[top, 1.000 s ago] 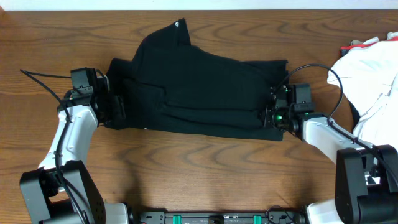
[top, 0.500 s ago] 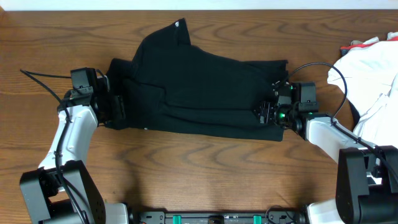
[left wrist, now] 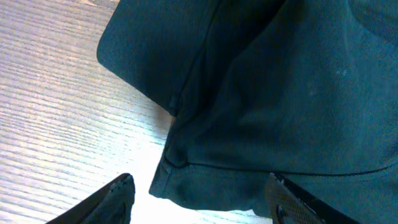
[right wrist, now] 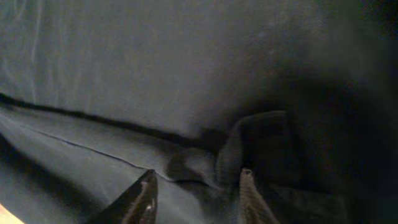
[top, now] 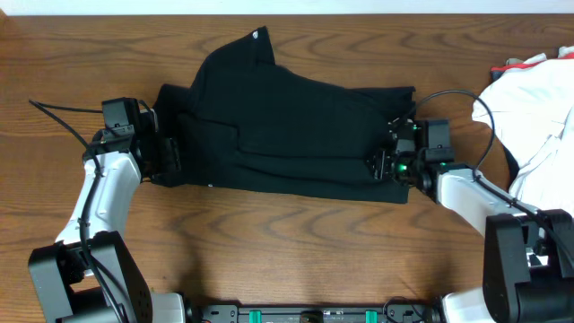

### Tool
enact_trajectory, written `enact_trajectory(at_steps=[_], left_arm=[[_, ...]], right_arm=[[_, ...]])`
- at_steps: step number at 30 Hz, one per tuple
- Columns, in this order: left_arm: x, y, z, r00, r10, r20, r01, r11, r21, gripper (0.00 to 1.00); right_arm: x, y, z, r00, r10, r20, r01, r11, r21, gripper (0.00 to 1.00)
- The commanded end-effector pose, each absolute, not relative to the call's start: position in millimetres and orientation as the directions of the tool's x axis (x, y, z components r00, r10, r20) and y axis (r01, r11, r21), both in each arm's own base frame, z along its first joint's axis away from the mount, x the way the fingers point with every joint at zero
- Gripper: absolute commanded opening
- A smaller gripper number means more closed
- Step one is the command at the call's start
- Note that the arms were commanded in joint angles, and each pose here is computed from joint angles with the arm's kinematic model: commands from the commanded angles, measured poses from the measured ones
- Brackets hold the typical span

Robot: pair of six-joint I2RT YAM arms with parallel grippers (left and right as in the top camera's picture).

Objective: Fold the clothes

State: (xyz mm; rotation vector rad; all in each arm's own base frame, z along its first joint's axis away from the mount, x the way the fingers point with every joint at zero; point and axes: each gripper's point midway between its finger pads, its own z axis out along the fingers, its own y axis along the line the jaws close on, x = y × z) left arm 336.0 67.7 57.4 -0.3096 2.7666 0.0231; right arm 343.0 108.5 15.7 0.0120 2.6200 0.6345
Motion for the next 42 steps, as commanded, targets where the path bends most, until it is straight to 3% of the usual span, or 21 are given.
enact_trajectory(at_steps=[1, 7, 12, 19, 20, 22, 23, 28, 38, 42], left_arm=[[340, 69, 66, -0.902, -0.222, -0.371, -0.226, 0.974, -0.033, 0.69], [340, 69, 66, -0.902, -0.222, -0.371, -0.226, 0.974, -0.033, 0.69], [340, 69, 66, -0.901, -0.222, -0.372, -0.226, 0.974, -0.033, 0.69], [340, 69, 66, -0.901, -0.222, -0.372, -0.226, 0.974, -0.034, 0.69], [340, 68, 66, -0.901, -0.222, -0.372, -0.225, 0.974, -0.035, 0.69], [340, 67, 66, -0.902, -0.222, -0.371, -0.221, 0.974, -0.046, 0.69], [340, 66, 66, -0.902, -0.222, -0.371, -0.221, 0.974, -0.047, 0.69], [340, 66, 66, -0.902, -0.222, -0.371, -0.22, 0.974, -0.047, 0.69], [340, 66, 66, -0.902, -0.222, -0.371, -0.22, 0.974, -0.047, 0.69], [340, 66, 66, -0.902, -0.222, -0.371, -0.22, 0.974, -0.047, 0.69]], right_arm=[[348, 112, 18, -0.894, 0.091, -0.44, -0.108, 0.908, 0.406, 0.33], [356, 102, 19, -0.878, 0.129, -0.461, -0.068, 0.92, 0.386, 0.24], [368, 90, 24, -0.854, 0.234, -0.465, 0.026, 0.911, 0.411, 0.04], [370, 89, 29, -0.851, 0.251, -0.462, 0.013, 0.889, 0.459, 0.02], [370, 89, 29, -0.852, 0.251, -0.46, 0.014, 0.888, 0.46, 0.04], [365, 89, 26, -0.863, 0.25, -0.439, 0.024, 0.889, 0.458, 0.36], [362, 90, 23, -0.871, 0.247, -0.426, 0.029, 0.889, 0.456, 0.41], [348, 102, 16, -0.9, 0.18, -0.397, -0.009, 0.902, 0.431, 0.42], [354, 101, 16, -0.886, 0.169, -0.432, -0.014, 0.921, 0.39, 0.04], [363, 92, 28, -0.859, 0.217, -0.463, 0.01, 0.912, 0.409, 0.01]])
